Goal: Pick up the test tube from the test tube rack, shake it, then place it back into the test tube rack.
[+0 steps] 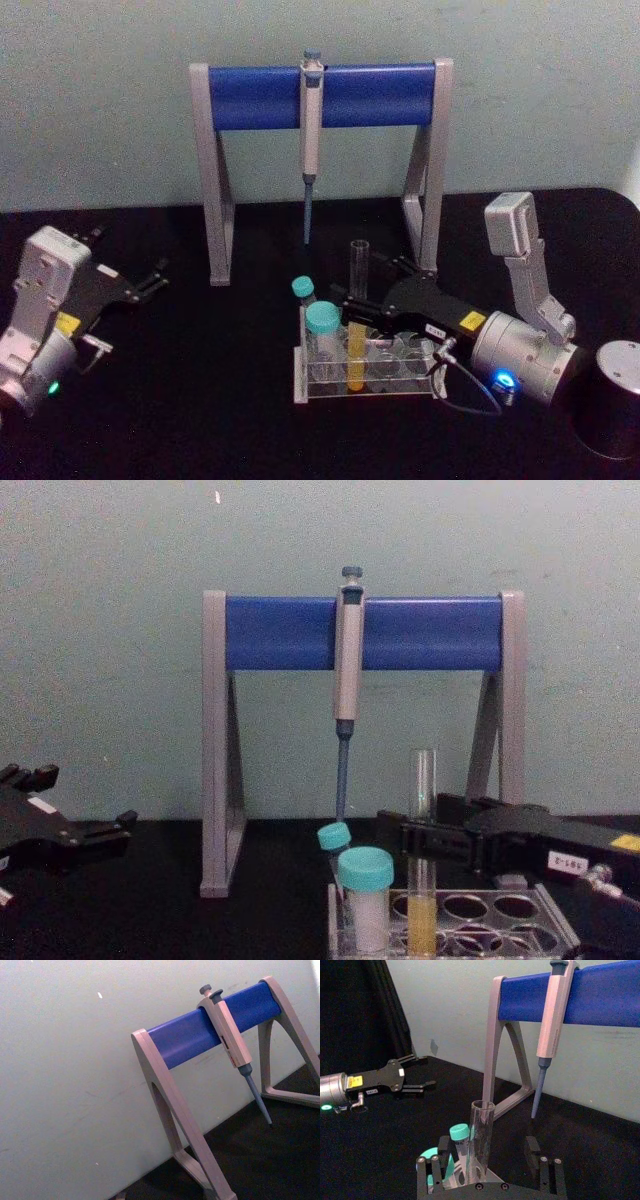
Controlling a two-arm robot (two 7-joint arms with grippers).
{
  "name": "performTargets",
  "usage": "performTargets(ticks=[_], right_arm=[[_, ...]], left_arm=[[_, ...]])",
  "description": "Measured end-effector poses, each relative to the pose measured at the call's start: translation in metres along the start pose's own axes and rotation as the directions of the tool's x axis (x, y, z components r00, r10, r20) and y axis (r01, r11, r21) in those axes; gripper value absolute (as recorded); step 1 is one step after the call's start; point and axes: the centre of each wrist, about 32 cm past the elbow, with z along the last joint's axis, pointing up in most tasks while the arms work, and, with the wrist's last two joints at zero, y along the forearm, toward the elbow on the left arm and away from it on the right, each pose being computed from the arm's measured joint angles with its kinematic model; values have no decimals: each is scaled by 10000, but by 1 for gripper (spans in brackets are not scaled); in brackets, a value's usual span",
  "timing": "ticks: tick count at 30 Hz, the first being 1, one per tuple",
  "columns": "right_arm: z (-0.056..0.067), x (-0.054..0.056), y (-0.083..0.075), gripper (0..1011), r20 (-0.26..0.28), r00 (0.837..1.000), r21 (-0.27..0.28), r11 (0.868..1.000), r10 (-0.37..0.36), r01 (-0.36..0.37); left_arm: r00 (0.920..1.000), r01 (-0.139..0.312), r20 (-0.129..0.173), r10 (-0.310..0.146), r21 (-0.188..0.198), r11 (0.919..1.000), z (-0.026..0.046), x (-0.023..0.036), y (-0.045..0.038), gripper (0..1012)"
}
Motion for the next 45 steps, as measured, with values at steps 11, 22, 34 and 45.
performTargets(ticks=[11, 22, 34, 45], right_arm=[[0, 1, 0, 684, -18, 10000, 6, 10000, -1, 1], [0, 1, 0, 322, -27, 10000, 9, 10000, 2, -2], [1, 0, 0, 237, -29, 10000, 12, 10000, 8, -8], [17, -8, -2, 235, 179, 9998, 106, 9999, 11, -13]], left_arm=[[10000, 0, 0, 0, 0, 10000, 0, 0, 0, 1001], [10000, 0, 0, 0, 0, 10000, 0, 0, 0, 1001], [10000, 0, -1, 0, 0, 10000, 0, 0, 0, 1001], [10000, -1, 0, 1, 0, 10000, 0, 0, 0, 1001]])
